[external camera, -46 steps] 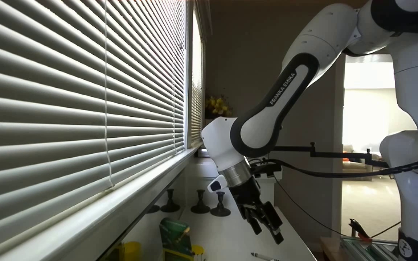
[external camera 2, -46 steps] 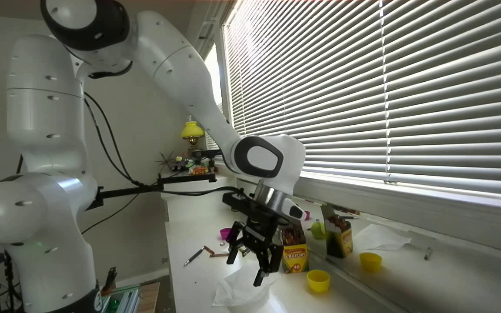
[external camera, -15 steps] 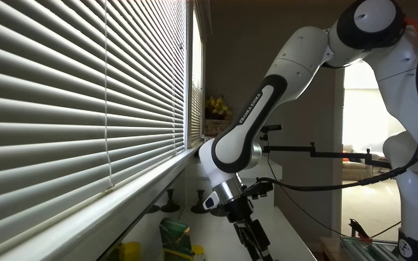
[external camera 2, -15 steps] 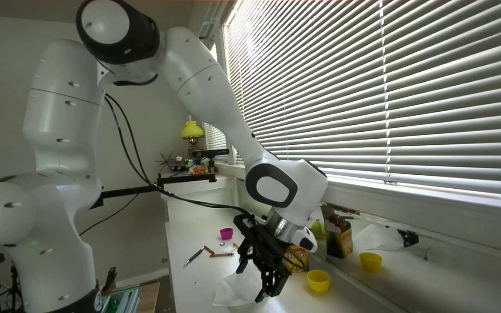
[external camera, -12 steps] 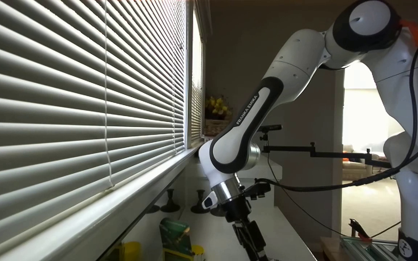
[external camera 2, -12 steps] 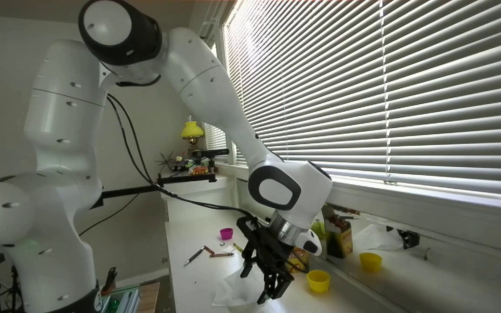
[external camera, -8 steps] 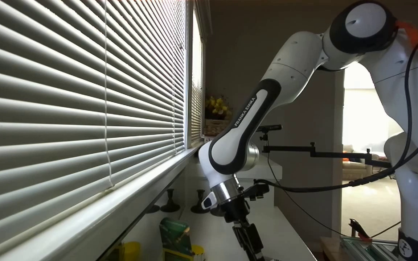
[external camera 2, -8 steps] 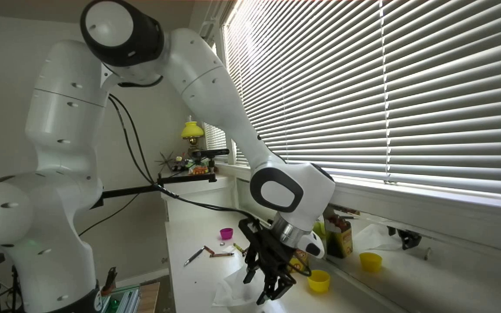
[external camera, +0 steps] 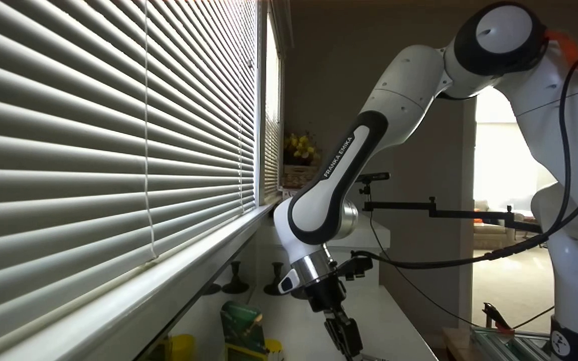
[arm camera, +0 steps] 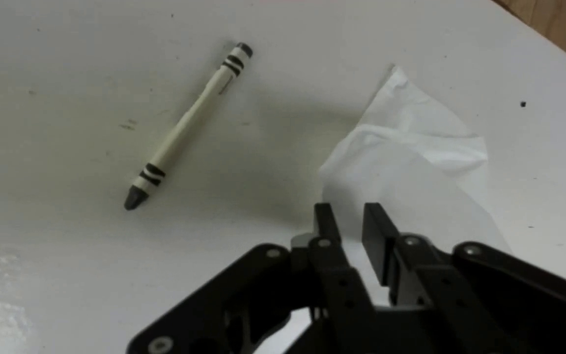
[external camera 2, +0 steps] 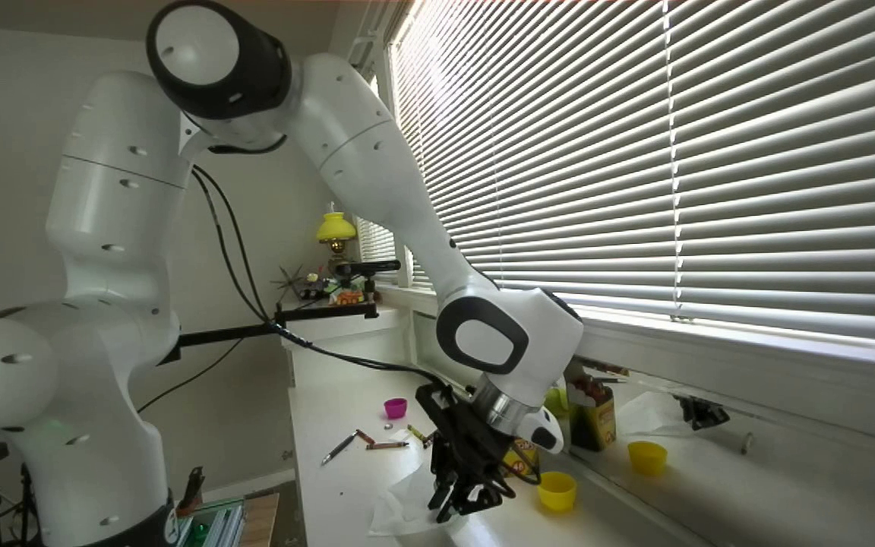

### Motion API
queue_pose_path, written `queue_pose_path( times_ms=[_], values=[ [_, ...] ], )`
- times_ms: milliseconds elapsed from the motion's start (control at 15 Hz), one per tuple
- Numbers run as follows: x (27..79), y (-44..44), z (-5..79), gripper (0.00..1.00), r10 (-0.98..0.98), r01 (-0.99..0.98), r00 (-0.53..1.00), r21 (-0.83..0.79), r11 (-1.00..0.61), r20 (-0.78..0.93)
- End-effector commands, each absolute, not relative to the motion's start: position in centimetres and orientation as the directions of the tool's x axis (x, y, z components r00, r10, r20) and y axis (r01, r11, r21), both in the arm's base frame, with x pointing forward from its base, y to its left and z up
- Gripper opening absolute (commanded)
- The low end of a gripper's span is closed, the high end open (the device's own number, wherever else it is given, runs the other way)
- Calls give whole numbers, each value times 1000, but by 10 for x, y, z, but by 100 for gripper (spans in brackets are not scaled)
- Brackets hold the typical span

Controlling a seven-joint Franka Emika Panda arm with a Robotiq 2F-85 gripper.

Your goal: Turn the white paper over

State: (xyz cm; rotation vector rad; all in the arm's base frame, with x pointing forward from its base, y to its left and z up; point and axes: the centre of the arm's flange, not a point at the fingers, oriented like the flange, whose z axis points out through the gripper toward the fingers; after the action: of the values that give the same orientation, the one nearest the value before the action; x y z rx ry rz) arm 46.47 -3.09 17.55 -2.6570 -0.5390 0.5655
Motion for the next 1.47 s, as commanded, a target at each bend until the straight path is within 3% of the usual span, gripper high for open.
queue_pose_path(
  times_ms=[0, 467, 533, 600, 1067, 1267, 1400],
  values=[
    [469, -28, 175, 0, 432, 281, 856, -448, -849, -283],
    [470, -28, 180, 0, 439, 289, 855, -448, -846, -277],
    [470, -28, 181, 26, 444, 295, 852, -448, -844, -276],
    [470, -27, 182, 27, 448, 298, 851, -449, -842, -275],
    [463, -22, 181, 73, 469, 311, 840, -467, -828, -273],
    [460, -20, 180, 70, 478, 314, 835, -475, -822, -275],
    [458, -18, 180, 58, 486, 321, 830, -479, -817, -273]
  ],
)
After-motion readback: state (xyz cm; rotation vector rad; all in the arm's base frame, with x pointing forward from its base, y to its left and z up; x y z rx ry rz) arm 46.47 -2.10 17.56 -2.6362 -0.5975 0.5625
